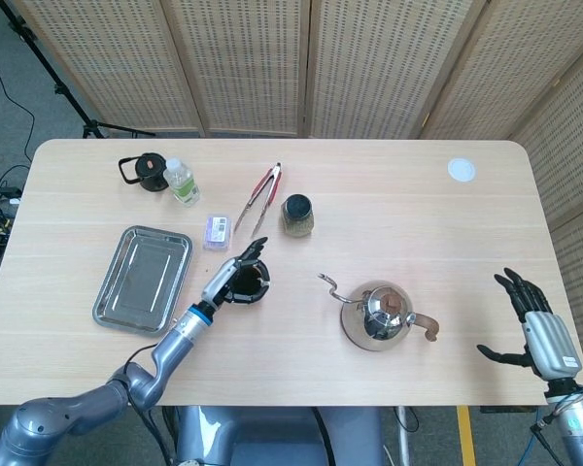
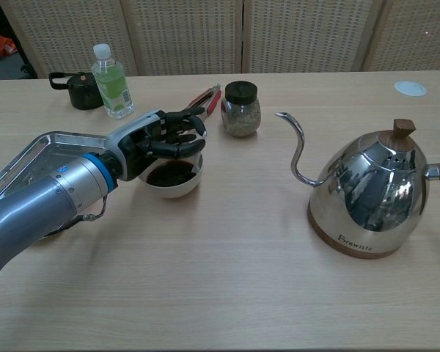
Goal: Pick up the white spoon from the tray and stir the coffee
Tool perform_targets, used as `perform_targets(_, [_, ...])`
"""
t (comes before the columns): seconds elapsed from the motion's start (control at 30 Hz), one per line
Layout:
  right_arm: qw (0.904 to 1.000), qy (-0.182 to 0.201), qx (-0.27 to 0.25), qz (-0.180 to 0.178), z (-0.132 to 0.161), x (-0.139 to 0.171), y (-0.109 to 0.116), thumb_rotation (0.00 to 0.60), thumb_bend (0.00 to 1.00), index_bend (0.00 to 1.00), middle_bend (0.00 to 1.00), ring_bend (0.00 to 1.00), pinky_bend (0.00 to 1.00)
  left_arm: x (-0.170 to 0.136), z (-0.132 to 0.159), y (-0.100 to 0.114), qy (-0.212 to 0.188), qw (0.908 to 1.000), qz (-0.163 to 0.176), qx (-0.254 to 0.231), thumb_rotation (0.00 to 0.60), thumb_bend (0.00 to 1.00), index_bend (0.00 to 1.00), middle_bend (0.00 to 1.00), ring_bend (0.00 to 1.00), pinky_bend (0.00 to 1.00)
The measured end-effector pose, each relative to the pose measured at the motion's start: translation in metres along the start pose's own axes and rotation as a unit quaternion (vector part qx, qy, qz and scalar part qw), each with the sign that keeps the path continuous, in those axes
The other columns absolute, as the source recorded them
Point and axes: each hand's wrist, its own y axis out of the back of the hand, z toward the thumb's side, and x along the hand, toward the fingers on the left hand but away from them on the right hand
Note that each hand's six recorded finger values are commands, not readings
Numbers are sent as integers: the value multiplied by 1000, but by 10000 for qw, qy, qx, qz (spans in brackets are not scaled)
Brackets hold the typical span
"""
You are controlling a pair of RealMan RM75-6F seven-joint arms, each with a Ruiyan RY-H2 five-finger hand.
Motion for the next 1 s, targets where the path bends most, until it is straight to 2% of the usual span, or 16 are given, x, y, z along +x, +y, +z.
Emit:
perform_targets(0.13, [10000,7,-2,15,1,0,-1,600,0,0,0,0,0,-2,-3,6,43,9998,76,153,600,437,677,0,0,0])
perform_targets(0.3, [10000,7,-2,12,1,0,-1,600,0,0,0,0,0,-5,-4,13,40,9992,157,370,600,381,409,0,0,0])
perform_targets(0.4, [10000,14,2,23,1,0,-1,600,0,0,0,0,0,-6,-4,17,65,9989,147,451,600,317,279,0,0,0])
perform_targets(0.5, [10000,24,2,25,2,0,-2,600,0,0,0,0,0,-7,-2,18,69,9987,101,499,600,243,190,0,0,0])
perform_targets(0.63, [10000,31,-4,15,2,1,-1,600,0,0,0,0,0,-9,2,18,-13,9987,74,498,600,217,134,0,0,0])
perform_targets(0.83, [10000,58,-5,18,3,2,-1,600,0,0,0,0,0,-14,17,23,-295,9981,95,527,600,216,122,0,0,0])
perform_targets(1.0, [10000,97,0,11,5,3,-1,600,0,0,0,0,0,-25,28,38,-493,9925,185,1102,600,215,44,0,0,0])
